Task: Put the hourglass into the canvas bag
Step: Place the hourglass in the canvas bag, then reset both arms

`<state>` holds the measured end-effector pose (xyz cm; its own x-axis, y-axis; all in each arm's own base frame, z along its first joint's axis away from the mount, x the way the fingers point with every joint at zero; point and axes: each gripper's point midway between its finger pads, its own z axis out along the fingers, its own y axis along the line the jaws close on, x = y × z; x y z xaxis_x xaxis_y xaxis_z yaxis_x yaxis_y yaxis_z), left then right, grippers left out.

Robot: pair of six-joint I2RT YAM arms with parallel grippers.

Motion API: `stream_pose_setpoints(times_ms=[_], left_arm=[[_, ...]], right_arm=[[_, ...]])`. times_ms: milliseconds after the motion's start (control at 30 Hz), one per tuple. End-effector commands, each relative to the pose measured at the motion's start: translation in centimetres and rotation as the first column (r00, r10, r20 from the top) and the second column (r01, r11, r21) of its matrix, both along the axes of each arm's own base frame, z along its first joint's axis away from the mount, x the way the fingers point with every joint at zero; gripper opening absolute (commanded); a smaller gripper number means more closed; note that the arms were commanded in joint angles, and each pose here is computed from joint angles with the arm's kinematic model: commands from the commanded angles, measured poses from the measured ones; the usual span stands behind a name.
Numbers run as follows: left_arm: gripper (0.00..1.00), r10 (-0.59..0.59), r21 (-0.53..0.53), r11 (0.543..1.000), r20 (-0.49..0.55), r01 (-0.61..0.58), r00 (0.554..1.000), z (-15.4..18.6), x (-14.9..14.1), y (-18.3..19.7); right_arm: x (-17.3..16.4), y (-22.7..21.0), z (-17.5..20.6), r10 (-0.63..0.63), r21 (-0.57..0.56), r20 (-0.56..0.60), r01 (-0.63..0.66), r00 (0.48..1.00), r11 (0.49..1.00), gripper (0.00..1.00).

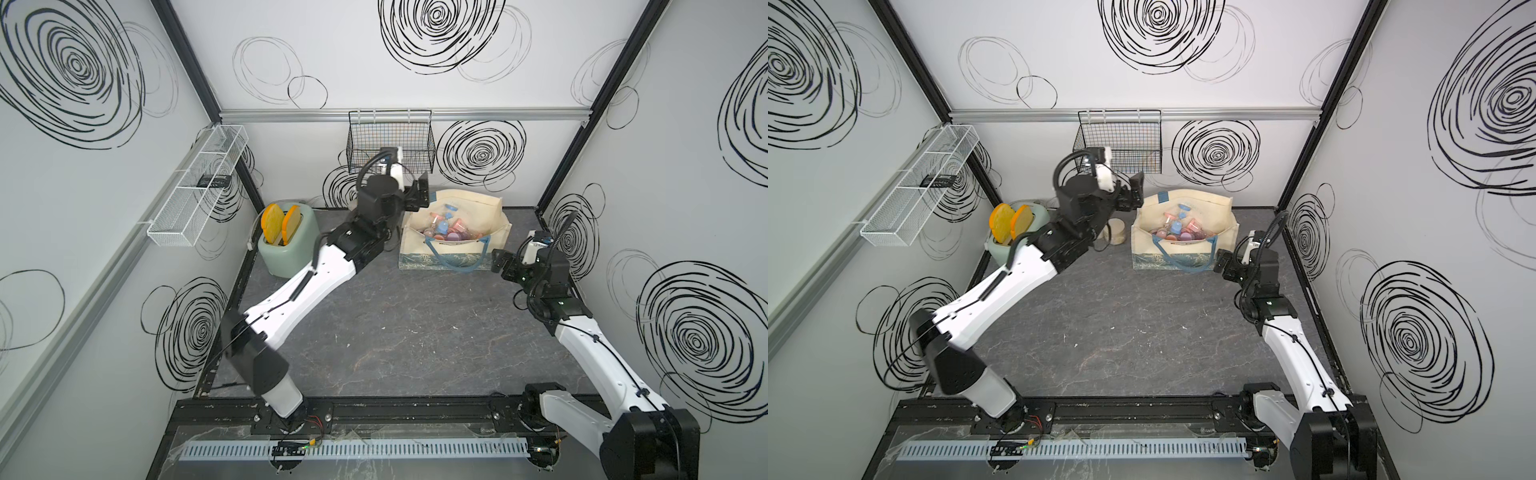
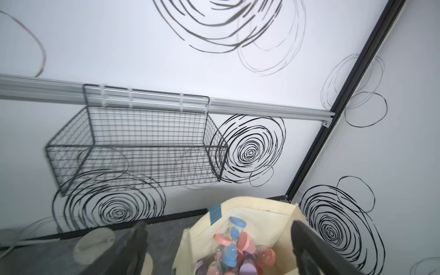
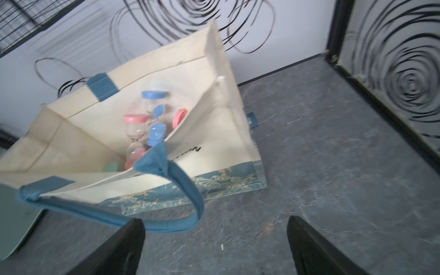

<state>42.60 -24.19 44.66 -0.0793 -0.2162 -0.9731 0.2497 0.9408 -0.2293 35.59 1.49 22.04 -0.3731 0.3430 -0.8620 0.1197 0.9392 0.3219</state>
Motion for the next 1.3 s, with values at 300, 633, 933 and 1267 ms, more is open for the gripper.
stream_pose_setpoints(times_ms=[300,633,933,1267], left_arm=[[0.96,0.587,0.085,0.809,-0.167,-0.581,0.792,-18.2,-5.7,24.1],[0.96,0.671,0.247,0.731,-0.098,-0.636,0.735,-28.4,-6.9,28.6],[0.96,0.490,0.152,0.852,0.108,-0.502,0.865,-27.7,-8.2,26.6],[0.96,0.421,0.181,0.885,0.086,-0.430,0.903,-29.1,-6.7,25.7]], right_arm=[[-0.5,-8.5,-6.0,-0.282,-0.087,0.034,0.284,0.959,0.955,0.97],[1.5,-6.8,-9.6,-0.135,-0.150,0.127,0.153,0.983,0.977,0.97],[1.9,-1.6,-10.3,0.127,-0.283,0.175,-0.074,0.976,0.956,0.97],[2.4,-1.4,-10.5,0.120,-0.293,0.166,-0.067,0.979,0.954,0.97]])
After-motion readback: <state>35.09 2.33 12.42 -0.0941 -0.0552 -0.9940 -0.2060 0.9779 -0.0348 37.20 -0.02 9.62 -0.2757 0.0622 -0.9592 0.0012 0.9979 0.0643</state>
